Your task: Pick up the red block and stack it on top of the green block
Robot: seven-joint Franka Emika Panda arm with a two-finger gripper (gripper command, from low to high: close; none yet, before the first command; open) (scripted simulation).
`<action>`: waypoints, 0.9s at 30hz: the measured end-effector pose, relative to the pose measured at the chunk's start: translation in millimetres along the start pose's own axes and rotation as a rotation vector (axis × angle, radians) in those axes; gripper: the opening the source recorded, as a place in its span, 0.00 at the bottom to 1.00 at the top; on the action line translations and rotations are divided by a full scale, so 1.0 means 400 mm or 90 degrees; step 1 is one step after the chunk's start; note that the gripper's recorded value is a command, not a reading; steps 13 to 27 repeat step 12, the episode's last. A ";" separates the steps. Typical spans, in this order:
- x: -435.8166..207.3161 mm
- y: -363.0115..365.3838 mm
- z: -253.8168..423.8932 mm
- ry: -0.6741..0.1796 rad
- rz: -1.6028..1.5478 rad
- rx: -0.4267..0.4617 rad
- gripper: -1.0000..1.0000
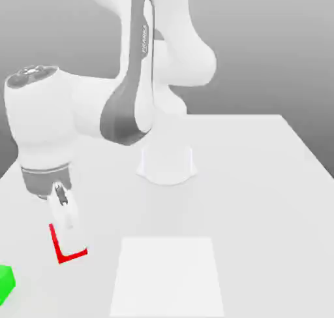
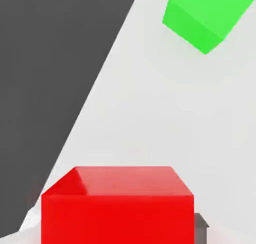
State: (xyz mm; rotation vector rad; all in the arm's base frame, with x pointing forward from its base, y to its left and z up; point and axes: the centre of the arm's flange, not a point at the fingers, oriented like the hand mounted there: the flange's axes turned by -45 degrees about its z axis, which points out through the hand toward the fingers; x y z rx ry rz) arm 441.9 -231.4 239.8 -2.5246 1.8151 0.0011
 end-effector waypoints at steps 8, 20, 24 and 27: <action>0.223 0.081 0.110 0.014 0.142 -0.014 0.00; 0.224 0.083 0.130 0.014 0.143 -0.014 1.00; 0.224 0.083 0.130 0.014 0.143 -0.014 1.00; 0.224 0.083 0.130 0.014 0.143 -0.014 1.00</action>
